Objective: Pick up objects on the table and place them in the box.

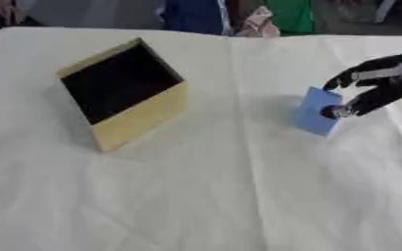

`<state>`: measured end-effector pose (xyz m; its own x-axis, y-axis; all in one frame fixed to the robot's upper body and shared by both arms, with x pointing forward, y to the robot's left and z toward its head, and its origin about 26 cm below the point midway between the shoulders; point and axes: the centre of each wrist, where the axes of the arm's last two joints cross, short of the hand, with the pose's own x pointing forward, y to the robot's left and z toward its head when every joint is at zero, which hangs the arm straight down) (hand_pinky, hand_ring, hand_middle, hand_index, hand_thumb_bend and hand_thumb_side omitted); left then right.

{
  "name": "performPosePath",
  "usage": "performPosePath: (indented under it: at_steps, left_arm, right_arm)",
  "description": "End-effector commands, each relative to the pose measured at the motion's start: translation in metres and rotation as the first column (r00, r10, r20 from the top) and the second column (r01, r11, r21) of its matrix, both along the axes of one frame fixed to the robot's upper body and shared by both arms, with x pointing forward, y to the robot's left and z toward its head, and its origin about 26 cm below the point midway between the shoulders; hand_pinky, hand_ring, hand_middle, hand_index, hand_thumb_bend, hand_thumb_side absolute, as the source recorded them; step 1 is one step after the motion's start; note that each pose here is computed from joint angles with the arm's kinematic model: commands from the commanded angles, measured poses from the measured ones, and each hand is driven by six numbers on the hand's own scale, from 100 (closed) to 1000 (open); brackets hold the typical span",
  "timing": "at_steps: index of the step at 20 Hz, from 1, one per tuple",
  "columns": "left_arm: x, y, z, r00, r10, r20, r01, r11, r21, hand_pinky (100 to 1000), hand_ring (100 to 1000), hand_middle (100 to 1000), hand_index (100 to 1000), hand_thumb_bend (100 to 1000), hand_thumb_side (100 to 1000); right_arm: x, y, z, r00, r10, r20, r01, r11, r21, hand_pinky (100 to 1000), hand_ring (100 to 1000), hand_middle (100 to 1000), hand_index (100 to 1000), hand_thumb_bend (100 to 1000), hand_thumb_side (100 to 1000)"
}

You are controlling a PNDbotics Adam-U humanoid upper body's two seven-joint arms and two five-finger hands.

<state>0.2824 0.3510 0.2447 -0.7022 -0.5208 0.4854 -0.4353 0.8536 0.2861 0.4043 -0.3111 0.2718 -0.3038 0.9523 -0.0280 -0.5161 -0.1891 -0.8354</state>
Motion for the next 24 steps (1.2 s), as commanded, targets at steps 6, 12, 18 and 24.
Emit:
performPosePath:
  at_steps: [6,12,18,24]
  left_arm:
    - [-0.0031,0.0008,0.0107,1.0,-0.001,0.029,0.0,1.0,0.027,671,635,647,880,100,945]
    - [-0.0032,0.0011,0.0105,1.0,0.0,0.029,-0.001,1.0,0.026,671,634,647,879,100,946]
    - [-0.0033,0.0012,0.0102,1.0,0.001,0.028,-0.002,1.0,0.027,672,634,647,879,100,947]
    - [-0.0034,0.0014,0.0101,1.0,0.001,0.026,-0.002,1.0,0.031,672,633,647,876,100,946]
  right_arm:
    - [0.0041,-0.0033,0.0068,1.0,-0.003,0.02,0.004,0.999,-0.033,967,1000,964,1000,314,812]
    - [0.008,-0.003,0.0017,1.0,-0.009,0.016,0.009,0.999,-0.052,965,1000,962,1000,317,816]
    - [0.0087,-0.0027,0.0016,1.0,-0.007,0.029,0.009,0.998,-0.06,964,1000,959,1000,312,823]
    - [0.0043,-0.0012,0.01,0.996,-0.003,0.085,0.009,0.998,-0.068,966,1000,961,1000,311,833]
